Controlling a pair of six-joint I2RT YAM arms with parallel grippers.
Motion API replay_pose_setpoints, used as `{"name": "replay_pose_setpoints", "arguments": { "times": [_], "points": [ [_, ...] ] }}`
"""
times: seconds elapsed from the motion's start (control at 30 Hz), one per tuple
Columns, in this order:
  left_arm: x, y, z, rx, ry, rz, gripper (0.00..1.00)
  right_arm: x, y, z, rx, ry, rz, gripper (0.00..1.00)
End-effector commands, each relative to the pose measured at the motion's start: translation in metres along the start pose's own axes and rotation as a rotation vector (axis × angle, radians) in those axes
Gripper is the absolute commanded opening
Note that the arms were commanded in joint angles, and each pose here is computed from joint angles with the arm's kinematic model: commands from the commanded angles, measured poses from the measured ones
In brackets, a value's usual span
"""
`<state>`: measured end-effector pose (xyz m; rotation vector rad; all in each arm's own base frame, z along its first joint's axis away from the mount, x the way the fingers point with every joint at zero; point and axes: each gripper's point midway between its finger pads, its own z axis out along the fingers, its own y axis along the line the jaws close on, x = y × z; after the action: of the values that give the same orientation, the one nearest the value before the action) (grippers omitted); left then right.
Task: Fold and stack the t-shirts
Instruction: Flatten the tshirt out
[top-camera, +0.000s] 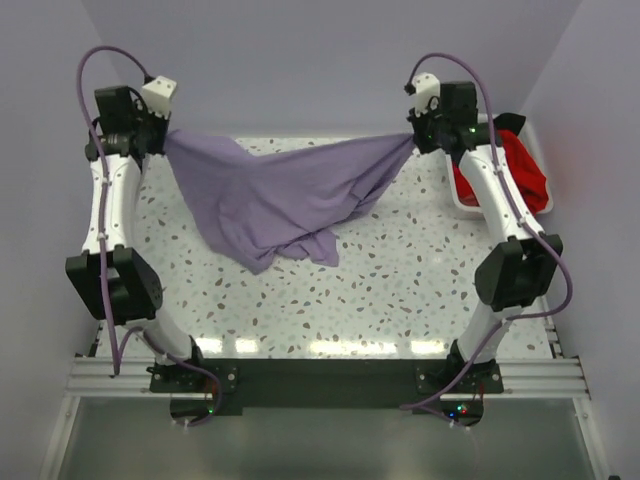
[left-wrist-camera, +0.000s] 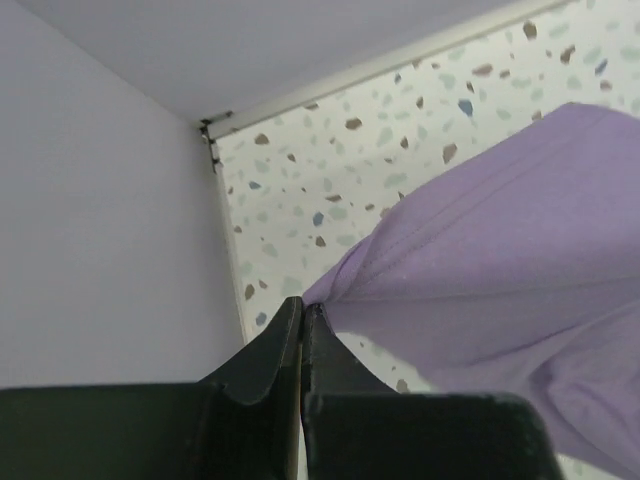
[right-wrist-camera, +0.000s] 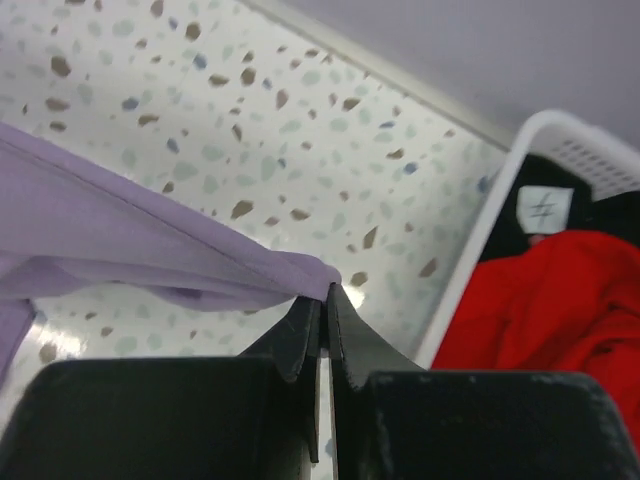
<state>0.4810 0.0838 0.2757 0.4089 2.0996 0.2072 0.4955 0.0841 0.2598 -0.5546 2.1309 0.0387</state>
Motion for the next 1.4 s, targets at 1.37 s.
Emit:
{"name": "replay_pose_setpoints", "arguments": {
  "times": [1.37],
  "points": [
    [-0.164, 0.071, -0.389, -0.808, -0.903, 0.368, 0.00, -0.172, -0.045, -0.372, 0.539, -0.917, -0.272, 0.00]
  ]
}}
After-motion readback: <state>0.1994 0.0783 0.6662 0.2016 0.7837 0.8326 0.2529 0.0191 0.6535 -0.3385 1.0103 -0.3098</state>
